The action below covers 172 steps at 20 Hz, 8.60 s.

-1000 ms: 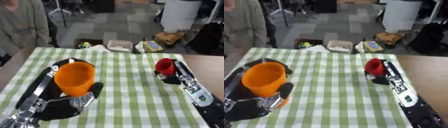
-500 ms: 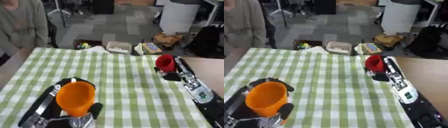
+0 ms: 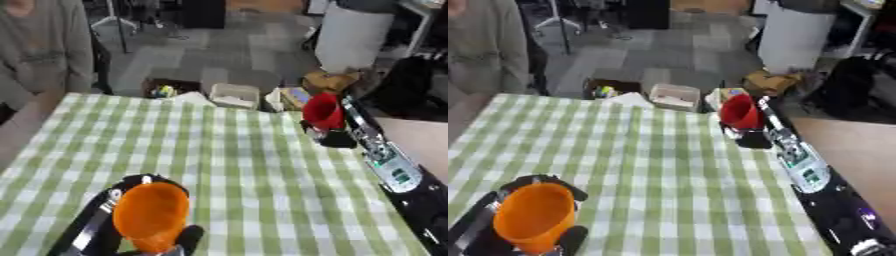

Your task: Pour the contents of one cup into another cup.

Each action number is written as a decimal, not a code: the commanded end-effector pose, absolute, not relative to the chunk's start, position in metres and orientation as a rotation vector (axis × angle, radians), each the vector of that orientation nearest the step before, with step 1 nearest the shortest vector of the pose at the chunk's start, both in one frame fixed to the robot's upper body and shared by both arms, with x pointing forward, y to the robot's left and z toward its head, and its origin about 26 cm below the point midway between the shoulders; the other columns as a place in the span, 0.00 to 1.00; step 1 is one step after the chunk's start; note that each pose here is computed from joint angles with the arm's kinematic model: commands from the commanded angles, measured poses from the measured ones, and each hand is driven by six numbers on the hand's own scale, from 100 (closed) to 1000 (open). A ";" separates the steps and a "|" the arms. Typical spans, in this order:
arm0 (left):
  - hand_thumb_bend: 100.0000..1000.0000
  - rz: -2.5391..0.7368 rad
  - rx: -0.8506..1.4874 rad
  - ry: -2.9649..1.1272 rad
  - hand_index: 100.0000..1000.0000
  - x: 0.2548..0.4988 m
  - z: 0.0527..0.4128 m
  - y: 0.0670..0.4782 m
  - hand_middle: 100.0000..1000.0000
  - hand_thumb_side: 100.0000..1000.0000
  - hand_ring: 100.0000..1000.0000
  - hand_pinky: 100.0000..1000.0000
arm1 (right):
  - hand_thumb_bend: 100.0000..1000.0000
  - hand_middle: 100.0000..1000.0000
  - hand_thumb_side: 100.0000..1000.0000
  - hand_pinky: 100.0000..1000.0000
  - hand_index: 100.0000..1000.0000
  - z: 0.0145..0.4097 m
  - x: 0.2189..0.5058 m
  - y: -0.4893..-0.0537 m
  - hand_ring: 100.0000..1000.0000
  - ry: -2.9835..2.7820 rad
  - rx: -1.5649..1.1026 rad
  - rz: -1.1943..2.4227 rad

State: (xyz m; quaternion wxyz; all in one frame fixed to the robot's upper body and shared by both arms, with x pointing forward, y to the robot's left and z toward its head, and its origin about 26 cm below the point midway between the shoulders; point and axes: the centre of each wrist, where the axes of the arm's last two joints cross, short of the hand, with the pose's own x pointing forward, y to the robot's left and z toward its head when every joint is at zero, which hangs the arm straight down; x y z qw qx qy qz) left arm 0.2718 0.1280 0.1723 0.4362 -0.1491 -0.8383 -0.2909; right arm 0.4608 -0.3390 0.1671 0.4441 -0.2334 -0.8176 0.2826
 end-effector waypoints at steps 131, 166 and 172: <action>0.00 -0.836 -0.114 -2.072 0.45 0.310 0.171 0.106 0.30 0.11 0.67 0.37 | 0.16 0.30 0.00 0.84 0.44 0.284 0.394 -0.126 0.39 -2.762 -0.721 1.822; 0.31 -0.601 0.279 -2.034 0.49 0.335 0.102 0.158 0.34 0.24 0.73 0.46 | 0.17 0.28 0.00 0.77 0.43 0.286 0.390 -0.137 0.37 -2.805 -0.745 1.691; 0.42 -0.433 0.456 -2.073 0.50 0.342 0.097 0.182 0.36 0.25 0.74 0.47 | 0.16 0.28 0.00 0.76 0.43 0.287 0.387 -0.139 0.37 -2.804 -0.723 1.674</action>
